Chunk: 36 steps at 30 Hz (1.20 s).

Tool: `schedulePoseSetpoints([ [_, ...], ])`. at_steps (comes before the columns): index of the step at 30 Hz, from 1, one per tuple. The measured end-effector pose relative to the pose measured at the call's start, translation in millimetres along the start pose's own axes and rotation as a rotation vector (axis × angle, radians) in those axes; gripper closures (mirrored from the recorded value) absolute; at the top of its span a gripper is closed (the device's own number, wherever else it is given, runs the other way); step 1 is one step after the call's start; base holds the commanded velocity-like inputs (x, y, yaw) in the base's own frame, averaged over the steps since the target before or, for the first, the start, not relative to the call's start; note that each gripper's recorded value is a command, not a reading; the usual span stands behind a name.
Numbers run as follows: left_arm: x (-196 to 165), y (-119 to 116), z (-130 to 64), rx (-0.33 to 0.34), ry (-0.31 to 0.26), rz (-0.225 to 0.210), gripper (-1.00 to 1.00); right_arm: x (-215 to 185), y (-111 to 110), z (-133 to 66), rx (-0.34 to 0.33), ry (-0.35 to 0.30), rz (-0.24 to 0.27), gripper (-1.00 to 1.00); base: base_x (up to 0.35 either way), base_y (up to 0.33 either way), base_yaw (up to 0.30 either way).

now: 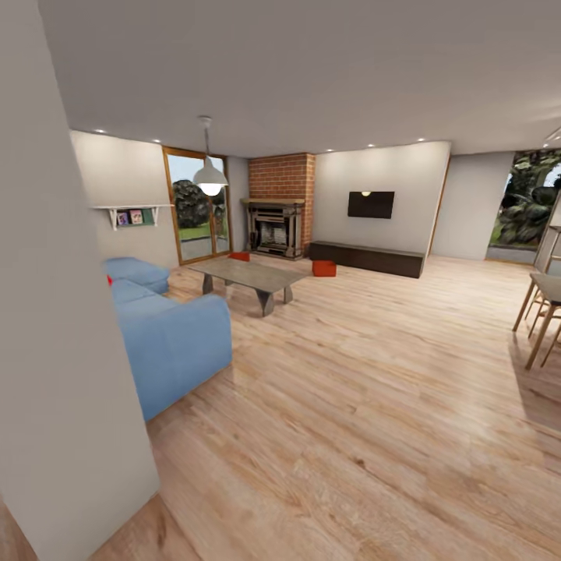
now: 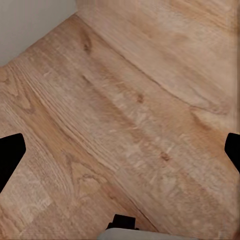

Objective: Move the two storage containers from the living room to the garage. In the garage, place one container on the floor and stack the other container on top of it (either order is fine).

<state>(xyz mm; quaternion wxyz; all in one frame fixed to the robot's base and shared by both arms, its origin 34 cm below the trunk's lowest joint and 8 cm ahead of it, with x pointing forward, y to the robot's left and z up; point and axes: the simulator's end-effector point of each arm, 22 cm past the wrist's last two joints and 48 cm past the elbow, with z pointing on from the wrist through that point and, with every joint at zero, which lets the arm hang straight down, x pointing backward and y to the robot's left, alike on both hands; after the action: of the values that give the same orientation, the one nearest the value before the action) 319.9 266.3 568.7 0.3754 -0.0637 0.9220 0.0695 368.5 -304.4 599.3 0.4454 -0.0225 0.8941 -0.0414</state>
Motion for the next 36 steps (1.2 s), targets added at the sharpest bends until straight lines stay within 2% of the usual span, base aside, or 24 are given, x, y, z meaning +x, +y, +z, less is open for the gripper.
schedulePoseSetpoints([
  [27, 0.1, 0.5, 0.0, -0.001, 0.0, -0.001, -1.0, 0.0, 2.3, 0.0, -0.01, 0.0, -0.001, -1.0, 0.325, -0.117, -0.002],
  [36, 0.1, 0.6, 0.0, -0.001, 0.0, -0.001, -1.0, 0.4, 2.5, 0.0, -0.011, 0.001, -0.001, -1.0, 0.325, -0.102, -0.179],
])
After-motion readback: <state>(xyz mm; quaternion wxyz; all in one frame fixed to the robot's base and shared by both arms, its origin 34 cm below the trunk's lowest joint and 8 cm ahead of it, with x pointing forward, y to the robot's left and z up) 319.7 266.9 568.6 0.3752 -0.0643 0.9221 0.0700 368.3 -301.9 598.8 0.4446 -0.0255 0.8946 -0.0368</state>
